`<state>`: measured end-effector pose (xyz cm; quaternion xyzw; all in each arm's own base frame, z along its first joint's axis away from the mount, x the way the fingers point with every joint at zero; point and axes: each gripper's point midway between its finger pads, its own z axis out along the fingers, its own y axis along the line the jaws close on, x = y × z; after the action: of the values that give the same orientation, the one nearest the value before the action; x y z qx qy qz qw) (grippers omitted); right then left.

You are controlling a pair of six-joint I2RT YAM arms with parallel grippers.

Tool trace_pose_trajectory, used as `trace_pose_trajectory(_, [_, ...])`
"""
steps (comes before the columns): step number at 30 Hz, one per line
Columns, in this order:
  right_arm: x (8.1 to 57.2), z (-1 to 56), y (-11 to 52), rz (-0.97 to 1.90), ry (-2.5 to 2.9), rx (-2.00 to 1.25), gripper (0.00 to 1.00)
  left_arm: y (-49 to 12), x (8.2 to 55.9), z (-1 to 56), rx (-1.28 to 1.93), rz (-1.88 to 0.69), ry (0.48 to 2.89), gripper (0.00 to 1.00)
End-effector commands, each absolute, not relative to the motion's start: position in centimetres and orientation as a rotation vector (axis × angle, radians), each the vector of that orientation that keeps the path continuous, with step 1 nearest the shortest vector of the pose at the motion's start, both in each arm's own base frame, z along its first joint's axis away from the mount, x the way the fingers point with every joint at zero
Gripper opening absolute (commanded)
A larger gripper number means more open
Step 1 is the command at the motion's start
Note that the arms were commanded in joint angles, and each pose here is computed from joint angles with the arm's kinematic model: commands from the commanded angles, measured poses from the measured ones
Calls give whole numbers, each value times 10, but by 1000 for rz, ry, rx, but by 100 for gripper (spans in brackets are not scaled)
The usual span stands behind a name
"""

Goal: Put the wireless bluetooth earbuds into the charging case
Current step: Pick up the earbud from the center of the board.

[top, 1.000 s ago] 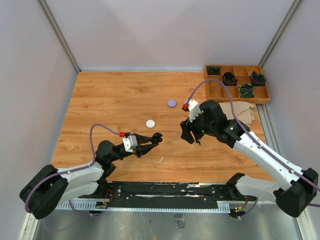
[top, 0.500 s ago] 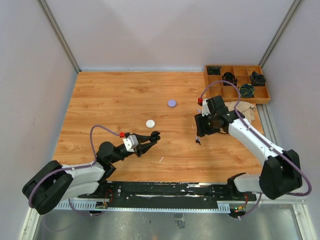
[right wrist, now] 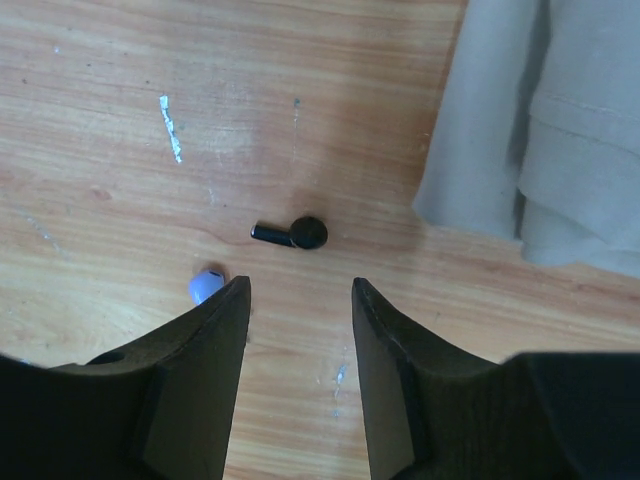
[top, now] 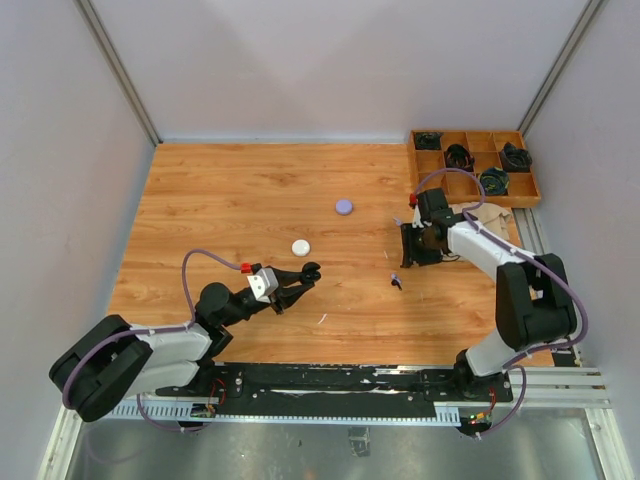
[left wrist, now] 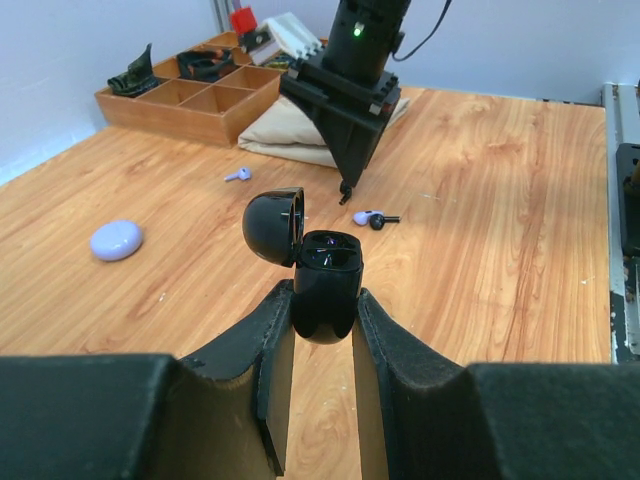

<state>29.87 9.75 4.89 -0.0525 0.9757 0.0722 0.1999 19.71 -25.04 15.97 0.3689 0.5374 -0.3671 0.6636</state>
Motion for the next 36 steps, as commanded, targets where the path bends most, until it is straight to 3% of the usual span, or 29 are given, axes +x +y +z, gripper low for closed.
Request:
trace_pose_trajectory(1, [310,33,97,197,2739,-52,45,-253,199,174,824,-834,1163,0])
trace_pose_trajectory(20, [325,19,113,299,2748,-84,37,-256,199,175,832,-851,1176,0])
trace_pose_trajectory(36, [331,26,141,337,2770,-351,41,-259,199,172,844,-867,1195,0])
